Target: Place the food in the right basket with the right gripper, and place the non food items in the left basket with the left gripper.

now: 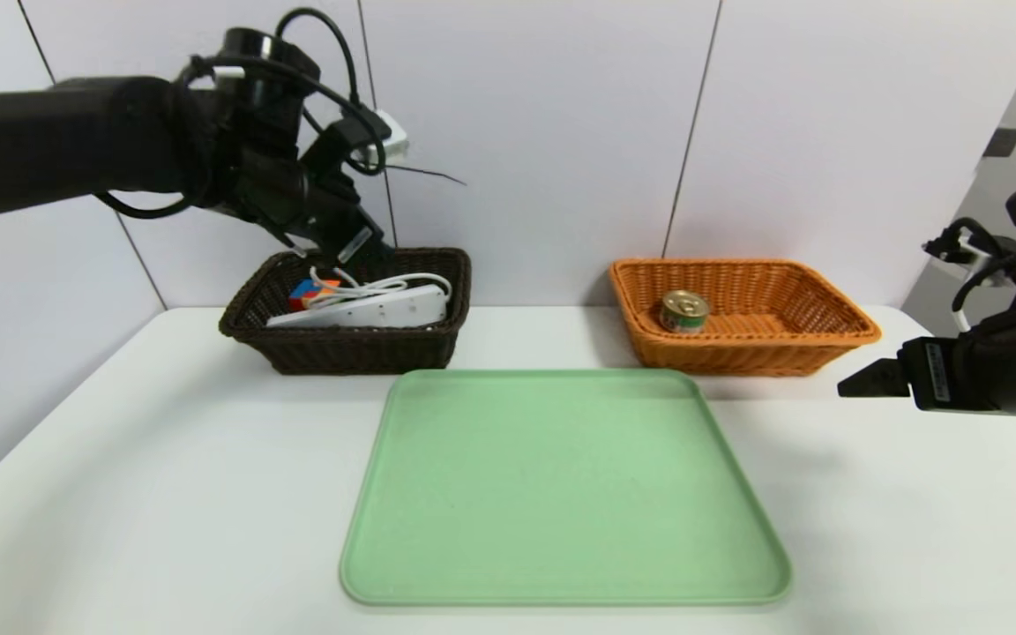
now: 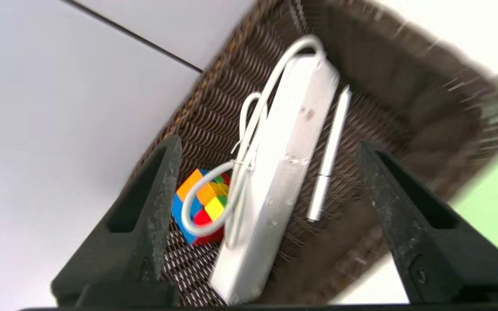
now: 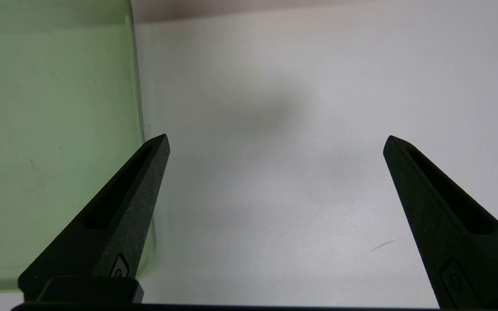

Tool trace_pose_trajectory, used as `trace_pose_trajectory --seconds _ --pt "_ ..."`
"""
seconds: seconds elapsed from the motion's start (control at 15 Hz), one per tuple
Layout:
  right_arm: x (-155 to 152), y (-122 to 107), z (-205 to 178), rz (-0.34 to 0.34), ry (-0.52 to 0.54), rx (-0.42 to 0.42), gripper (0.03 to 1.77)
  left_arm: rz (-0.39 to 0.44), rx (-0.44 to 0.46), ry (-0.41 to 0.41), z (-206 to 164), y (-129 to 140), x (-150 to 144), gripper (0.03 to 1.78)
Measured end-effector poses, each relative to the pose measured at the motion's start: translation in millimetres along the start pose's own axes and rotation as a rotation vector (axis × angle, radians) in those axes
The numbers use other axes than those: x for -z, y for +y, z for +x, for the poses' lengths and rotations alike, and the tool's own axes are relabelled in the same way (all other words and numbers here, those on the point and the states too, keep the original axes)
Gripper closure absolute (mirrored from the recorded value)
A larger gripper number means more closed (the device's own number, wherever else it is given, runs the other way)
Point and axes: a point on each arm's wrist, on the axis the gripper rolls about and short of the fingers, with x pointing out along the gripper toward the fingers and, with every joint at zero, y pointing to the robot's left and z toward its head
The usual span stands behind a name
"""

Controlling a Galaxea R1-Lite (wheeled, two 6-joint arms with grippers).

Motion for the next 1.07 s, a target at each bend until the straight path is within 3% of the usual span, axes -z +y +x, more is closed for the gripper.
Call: trace_pose_trajectory --seconds 0.2,0.33,0.47,0.6,0.73,0.87,1.07 --pt "-0.5 0.3 0.2 -0.004 -0.005 -0.011 0.09 -0.298 -0.012 0.004 -51.9 -11.5 -17.2 0.28" --pt "-4.3 1.4 -0.7 -0.021 -0.033 -0.039 0.09 -0.518 -0.069 0.074 -86.5 -17.6 -15.8 0.24" --pt "-10.4 3.8 -2.2 -0.070 -0.087 -0.102 0.09 -0.635 -0.079 0.163 -116.9 -27.8 -2.6 0.21" --pt "-13.2 6.8 -5.6 -0.148 -0.116 -0.125 0.09 -0.647 -0.066 0.245 -137.9 -43.7 20.3 0.18" --pt "-20.1 9.8 -12.9 -0.235 -0.160 -0.134 0.09 -0.638 -0.073 0.276 -155.9 -57.9 44.0 0.17" --pt "-27.1 16.1 -20.7 -0.270 -0.209 -0.167 0.09 -0.622 -0.112 0.274 -171.4 -70.7 67.5 0.15" --pt "-29.5 25.8 -37.3 -0.302 -0.313 -0.221 0.09 -0.582 -0.262 0.200 -187.6 -81.3 93.2 0.14"
